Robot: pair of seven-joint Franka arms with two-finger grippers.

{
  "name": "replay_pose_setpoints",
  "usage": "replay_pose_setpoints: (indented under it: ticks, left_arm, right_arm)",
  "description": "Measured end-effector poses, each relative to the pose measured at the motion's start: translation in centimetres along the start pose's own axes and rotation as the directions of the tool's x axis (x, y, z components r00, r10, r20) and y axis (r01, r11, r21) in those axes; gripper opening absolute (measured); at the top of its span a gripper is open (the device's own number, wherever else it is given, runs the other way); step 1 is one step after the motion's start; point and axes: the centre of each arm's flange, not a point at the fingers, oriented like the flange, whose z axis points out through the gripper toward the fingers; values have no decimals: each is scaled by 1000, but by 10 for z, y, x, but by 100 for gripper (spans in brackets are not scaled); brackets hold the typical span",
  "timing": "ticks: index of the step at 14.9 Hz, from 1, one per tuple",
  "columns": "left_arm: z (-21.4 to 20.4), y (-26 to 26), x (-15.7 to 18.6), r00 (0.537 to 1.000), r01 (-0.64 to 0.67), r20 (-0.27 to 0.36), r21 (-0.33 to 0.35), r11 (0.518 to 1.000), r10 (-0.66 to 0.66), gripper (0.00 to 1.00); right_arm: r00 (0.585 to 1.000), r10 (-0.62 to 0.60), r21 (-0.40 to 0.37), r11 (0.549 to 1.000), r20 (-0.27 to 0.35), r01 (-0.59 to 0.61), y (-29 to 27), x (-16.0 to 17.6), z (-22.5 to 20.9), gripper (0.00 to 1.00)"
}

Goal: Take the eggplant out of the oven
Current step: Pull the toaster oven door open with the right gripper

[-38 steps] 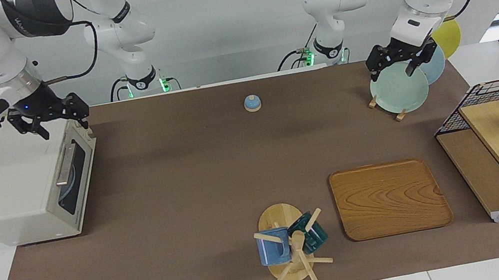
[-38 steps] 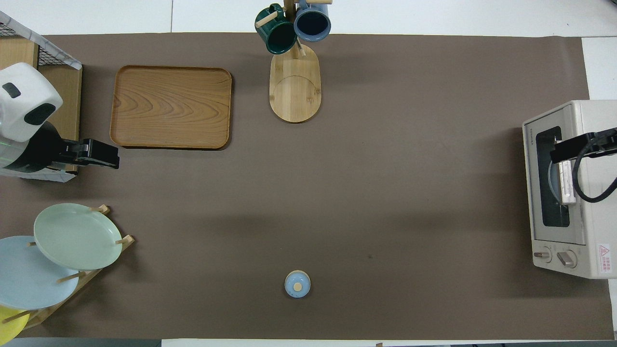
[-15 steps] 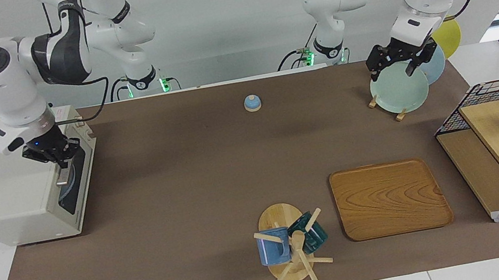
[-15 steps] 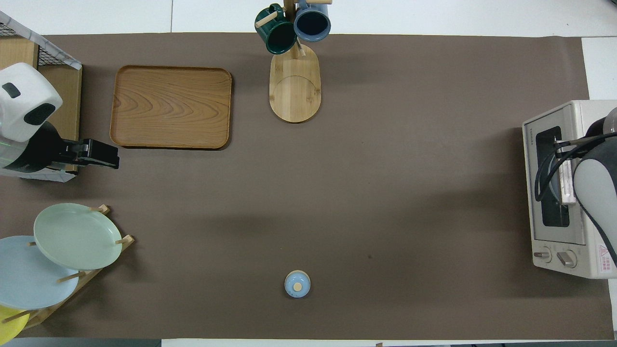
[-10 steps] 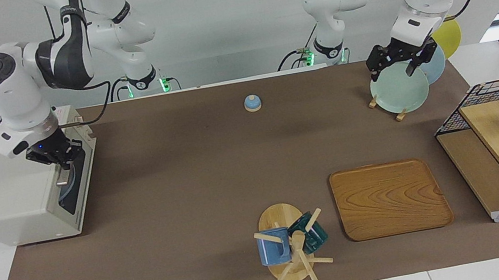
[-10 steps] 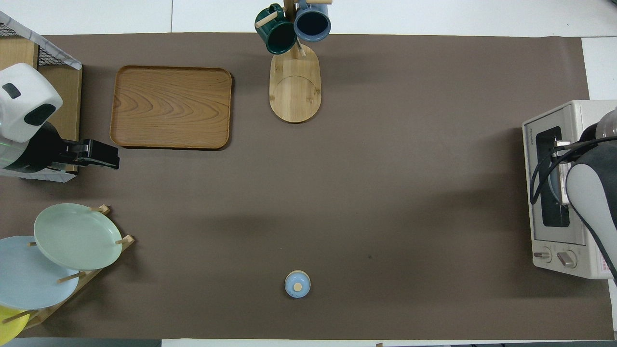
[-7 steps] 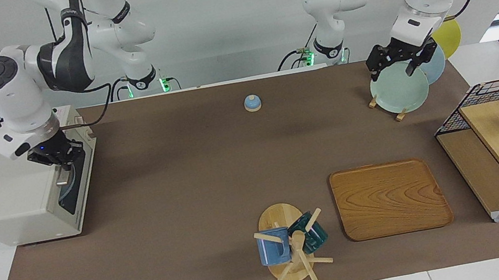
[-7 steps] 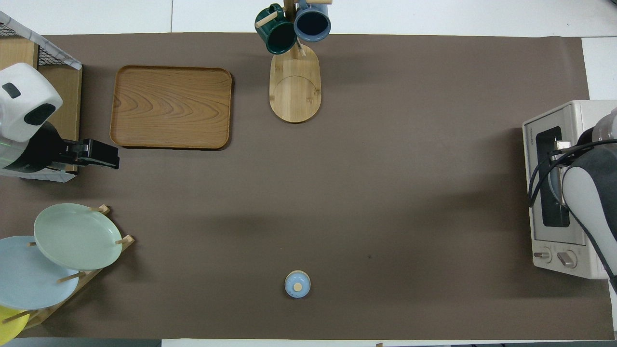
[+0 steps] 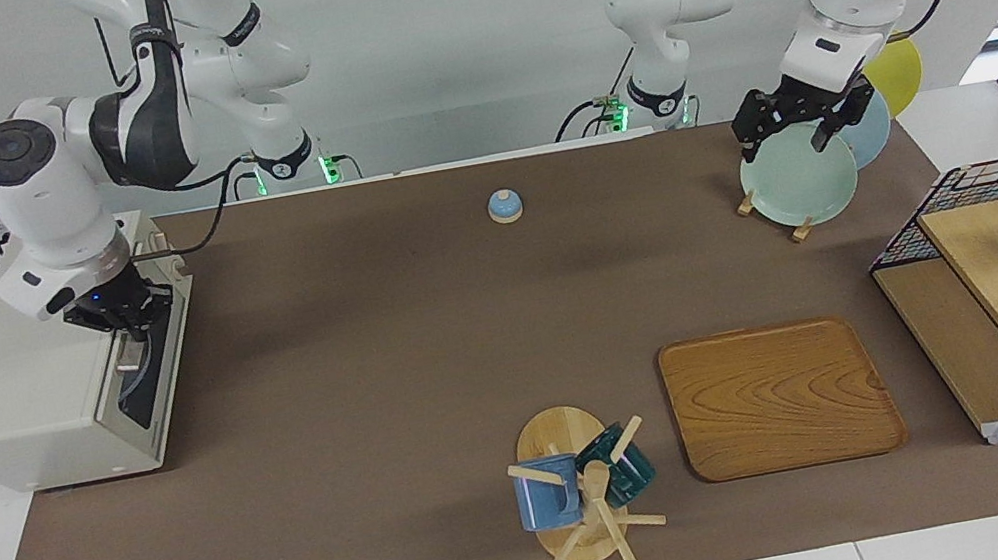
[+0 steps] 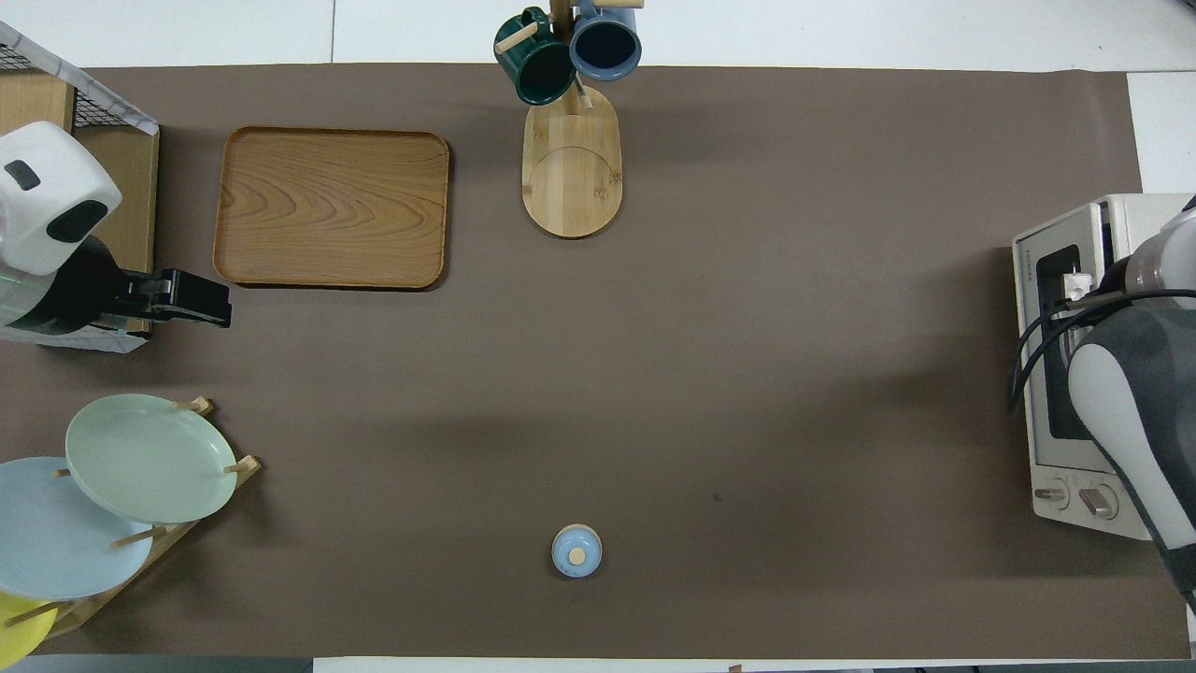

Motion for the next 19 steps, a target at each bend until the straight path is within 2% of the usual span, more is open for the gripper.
replay_pose_setpoints:
  ticks: [5,12,16,19]
  left_arm:
    - [0,0,0,1000,0,0,0,1000,0,100]
    - [0,0,0,1000,0,0,0,1000,0,100]
    - [0,0,0,1000,0,0,0,1000,0,100]
    - [0,0,0,1000,0,0,0,1000,0,100]
  right_arm:
    - [999,17,74,997,-28,-15,-67,12,37,1]
    - [997,57,164,985,-49,-49,-93,19,92,1]
    - [998,64,174,983,-29,-58,-106,28,138,1]
    - [997,71,174,983,-26,-66,-107,30,143,1]
